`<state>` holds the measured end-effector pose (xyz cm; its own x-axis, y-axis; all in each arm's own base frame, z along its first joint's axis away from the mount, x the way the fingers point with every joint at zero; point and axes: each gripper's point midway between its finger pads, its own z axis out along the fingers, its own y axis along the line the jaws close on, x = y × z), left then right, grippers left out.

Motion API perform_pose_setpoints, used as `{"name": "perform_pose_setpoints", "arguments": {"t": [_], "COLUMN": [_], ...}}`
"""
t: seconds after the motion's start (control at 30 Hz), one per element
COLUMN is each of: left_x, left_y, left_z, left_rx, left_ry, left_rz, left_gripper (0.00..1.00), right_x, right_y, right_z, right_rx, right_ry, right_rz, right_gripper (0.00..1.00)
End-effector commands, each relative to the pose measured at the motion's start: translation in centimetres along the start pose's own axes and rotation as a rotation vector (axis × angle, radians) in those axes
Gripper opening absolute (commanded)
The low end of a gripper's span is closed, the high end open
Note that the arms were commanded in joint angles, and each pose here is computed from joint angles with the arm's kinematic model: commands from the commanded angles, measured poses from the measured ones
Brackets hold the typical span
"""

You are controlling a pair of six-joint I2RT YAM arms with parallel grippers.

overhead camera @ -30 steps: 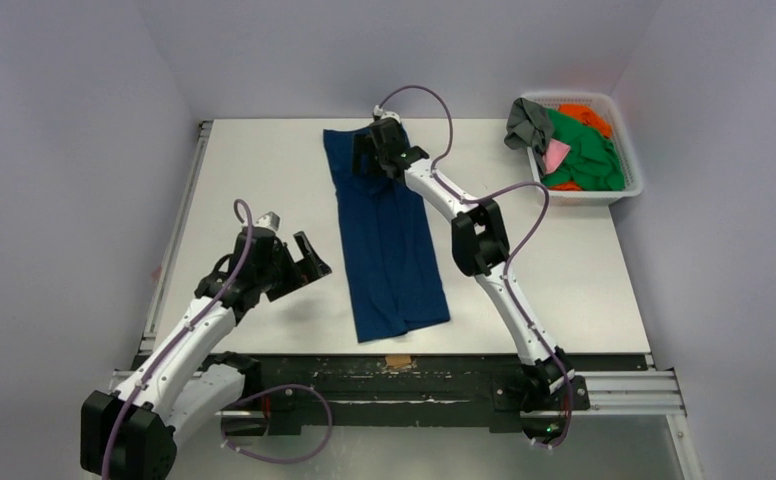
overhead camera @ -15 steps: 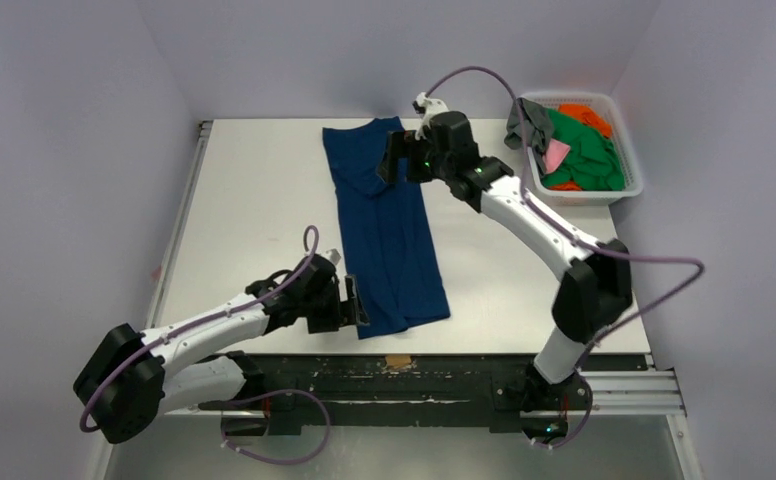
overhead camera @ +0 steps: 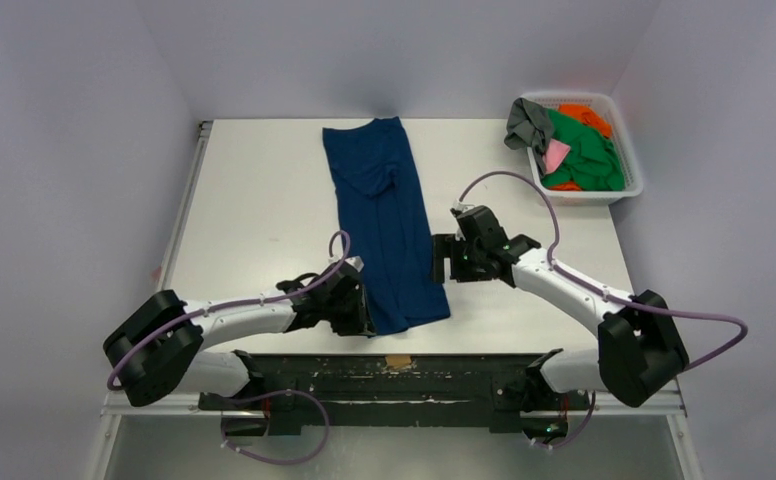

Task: Fold and stack the t-shirts
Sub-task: Grab the bottom of the folded rectangular tshirt with both arms

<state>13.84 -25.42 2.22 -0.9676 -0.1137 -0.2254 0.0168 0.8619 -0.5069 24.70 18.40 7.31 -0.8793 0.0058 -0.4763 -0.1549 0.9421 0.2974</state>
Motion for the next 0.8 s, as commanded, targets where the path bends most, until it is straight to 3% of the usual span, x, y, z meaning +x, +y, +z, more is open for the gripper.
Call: {"name": "perform_pose_setpoints", "arguments": {"t": [0.0,0.03,0.37,0.7,0.77], "left_x": [0.7,0.8,2.4,2.4,2.4], "left_y": [1.7,1.8,3.5,3.1,3.1], "left_z": [0.5,0.3,-1.6,-1.7,-1.8], "left_rx": [-0.091,-0.100,-0.155,-0.156,-0.158], "left_ry": [0.006,0.000,-0.020,-0.038,-0.039], "left_rz": [-0.009,-0.008,-0.021,-0.042,-0.042], "left_gripper": [0.04,0.00,0.00,0.00,0.00], "right_x": [2.0,2.6,7.2,10.3,10.8], "right_y": [0.2,0.0,-0.1,2.6,2.5], "right_z": [-1.0,-1.0,0.1,1.2,1.3], "right_rx": [-0.044,-0.040,-0.101,-0.196,-0.191], "right_ry": [0.030,0.041,0.161,0.266,0.281], "right_rz": [0.056,0.061,0.120,0.109,0.110], "right_gripper": [0.78,0.77,0.57,0.48,0.40]}}
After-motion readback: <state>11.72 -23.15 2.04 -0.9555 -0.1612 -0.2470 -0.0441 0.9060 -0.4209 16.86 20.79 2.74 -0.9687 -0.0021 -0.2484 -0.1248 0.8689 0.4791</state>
